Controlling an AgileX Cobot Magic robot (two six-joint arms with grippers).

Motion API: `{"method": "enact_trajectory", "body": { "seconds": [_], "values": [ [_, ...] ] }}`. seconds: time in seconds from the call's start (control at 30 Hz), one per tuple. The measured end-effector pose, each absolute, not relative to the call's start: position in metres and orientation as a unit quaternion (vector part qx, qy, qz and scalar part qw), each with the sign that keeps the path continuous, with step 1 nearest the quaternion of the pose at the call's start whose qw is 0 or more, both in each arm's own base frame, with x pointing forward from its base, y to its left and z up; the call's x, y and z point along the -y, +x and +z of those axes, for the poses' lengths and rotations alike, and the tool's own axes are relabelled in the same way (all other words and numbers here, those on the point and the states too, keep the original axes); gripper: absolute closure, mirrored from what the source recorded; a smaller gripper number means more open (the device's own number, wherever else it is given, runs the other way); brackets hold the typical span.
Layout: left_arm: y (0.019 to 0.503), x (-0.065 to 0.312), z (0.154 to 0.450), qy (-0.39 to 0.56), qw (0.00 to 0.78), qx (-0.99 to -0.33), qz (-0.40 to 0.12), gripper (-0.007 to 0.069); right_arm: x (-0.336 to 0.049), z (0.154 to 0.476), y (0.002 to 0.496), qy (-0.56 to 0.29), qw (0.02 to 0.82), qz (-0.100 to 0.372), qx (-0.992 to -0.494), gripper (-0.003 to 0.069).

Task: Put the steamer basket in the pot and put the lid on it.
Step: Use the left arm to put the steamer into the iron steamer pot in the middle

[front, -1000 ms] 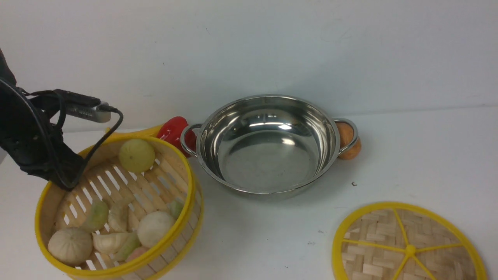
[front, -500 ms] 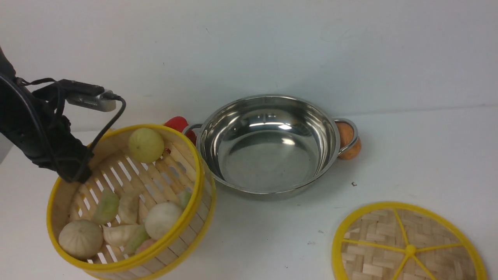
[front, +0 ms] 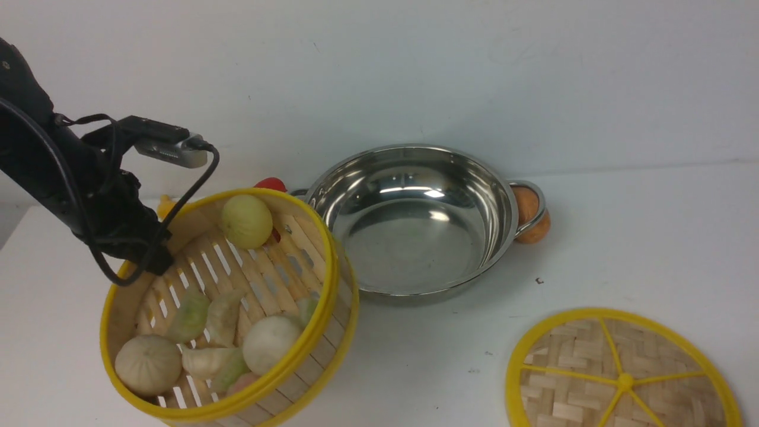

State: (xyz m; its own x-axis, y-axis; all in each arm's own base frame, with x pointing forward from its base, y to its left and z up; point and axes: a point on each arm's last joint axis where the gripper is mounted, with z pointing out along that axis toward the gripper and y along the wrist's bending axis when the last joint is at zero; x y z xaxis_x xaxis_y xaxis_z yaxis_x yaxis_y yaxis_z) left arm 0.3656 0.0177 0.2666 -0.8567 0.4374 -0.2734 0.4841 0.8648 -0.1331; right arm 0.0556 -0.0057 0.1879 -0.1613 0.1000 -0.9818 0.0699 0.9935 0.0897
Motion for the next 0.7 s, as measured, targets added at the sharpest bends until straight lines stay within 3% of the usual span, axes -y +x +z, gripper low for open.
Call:
{"method": "enact_trajectory", "body": {
  "seconds": [0.53, 0.7],
  "values": [
    [0.3672, -0.011, 0.2693, 0.22, 0.13, -0.958, -0.13, 0.0596, 0.0057, 0.1879, 0.0556, 0.055, 0.645, 0.011, -0.762, 0.041],
    [0.3679, -0.0151, 0.2714, 0.192, 0.123, -0.967, -0.111, 0.0596, 0.0057, 0.1879, 0.0556, 0.055, 0.645, 0.011, -0.762, 0.041]
  ]
}}
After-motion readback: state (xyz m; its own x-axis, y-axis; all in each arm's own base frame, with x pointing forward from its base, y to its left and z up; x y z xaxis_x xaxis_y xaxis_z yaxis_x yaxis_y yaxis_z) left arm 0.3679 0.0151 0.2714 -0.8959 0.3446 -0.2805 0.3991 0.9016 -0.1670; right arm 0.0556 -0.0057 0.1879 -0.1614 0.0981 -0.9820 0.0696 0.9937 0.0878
